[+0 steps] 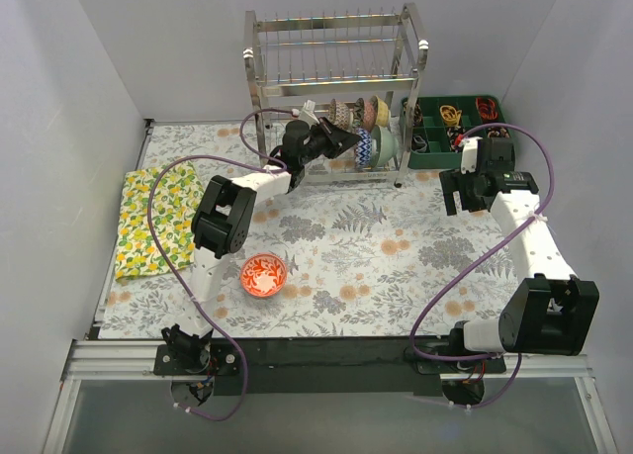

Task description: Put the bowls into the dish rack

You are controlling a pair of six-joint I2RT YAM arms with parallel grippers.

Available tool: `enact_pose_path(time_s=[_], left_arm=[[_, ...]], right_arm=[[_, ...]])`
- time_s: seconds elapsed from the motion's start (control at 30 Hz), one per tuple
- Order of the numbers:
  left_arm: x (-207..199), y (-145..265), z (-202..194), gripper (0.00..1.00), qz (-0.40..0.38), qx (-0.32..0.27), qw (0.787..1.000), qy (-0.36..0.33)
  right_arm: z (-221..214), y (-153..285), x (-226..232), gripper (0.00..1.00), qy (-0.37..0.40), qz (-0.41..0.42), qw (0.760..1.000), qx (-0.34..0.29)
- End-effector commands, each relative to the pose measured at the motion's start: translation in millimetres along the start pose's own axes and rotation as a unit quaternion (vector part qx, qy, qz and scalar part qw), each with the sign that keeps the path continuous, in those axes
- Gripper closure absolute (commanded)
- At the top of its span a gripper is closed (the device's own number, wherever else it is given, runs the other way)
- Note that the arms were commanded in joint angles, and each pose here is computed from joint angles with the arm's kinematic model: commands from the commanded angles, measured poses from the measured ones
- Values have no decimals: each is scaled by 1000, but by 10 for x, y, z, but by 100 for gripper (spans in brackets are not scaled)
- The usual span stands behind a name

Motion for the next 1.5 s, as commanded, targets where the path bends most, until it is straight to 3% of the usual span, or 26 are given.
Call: enact_pose_path(time_s=[0.0, 0.33, 0.37, 0.43, 0.53, 0.77, 0.9, 1.0, 1.17, 1.23, 1.3, 1.33, 1.4, 1.43, 1.47], left_arm=[[-86, 82, 139, 100, -2, -16, 1000, -17], [-65, 78, 171, 100, 5, -26, 999, -28], [-90, 84, 177, 98, 1, -25, 999, -31], [-115, 99, 183, 80, -1, -25, 999, -37], [-183, 134, 200, 66, -7, -25, 998, -51], [-352, 256, 226, 50, -8, -26, 994, -102], [-509, 404, 256, 46, -4, -23, 991, -135], [-544, 559, 247, 41, 38, -29, 988, -149], [-429, 981, 18, 37, 64, 29, 978, -197], [-595, 1207, -37, 38, 44, 37, 965, -256], [-453, 1467, -299, 38, 61, 81, 951, -291], [-616, 1642, -300, 38, 34, 79, 931, -356], [-573, 1930, -527, 38, 17, 122, 910, -396], [-730, 2075, -499, 37, -11, 116, 881, -458], [-686, 2231, -606, 37, -11, 152, 870, -470]], right_arm=[[166, 114, -44, 6, 2, -13, 999, -39], [97, 171, -25, 6, 2, -11, 999, -45], [96, 166, -24, 6, 1, -11, 999, -44], [95, 171, -21, 6, 0, -10, 999, -44], [108, 175, -21, 6, -1, -9, 999, -47], [109, 221, -26, 6, -5, -13, 998, -62], [47, 249, -8, 6, -11, -12, 997, -70], [-7, 269, 14, 6, -13, -10, 997, -76], [-108, 315, 29, 5, -19, -12, 996, -90], [-150, 345, 40, 2, -28, -13, 995, -99], [-229, 352, 49, 2, -36, -20, 994, -103], [-260, 346, 57, 2, -40, -21, 994, -102], [-308, 338, 75, 2, -43, -18, 993, -105], [-322, 340, 82, 2, -45, -16, 993, -107], [-333, 337, 89, 2, -49, -16, 993, -110]])
Point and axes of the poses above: each gripper's point midway between its finger pads, its own y axis back along the fingers, its own x axis along the line the jaws close on, z = x × y, the point moved 10 cm from there along y, back along the fingers, and after that the axes turned 2 degrees about -y, right-handed, at the moved point
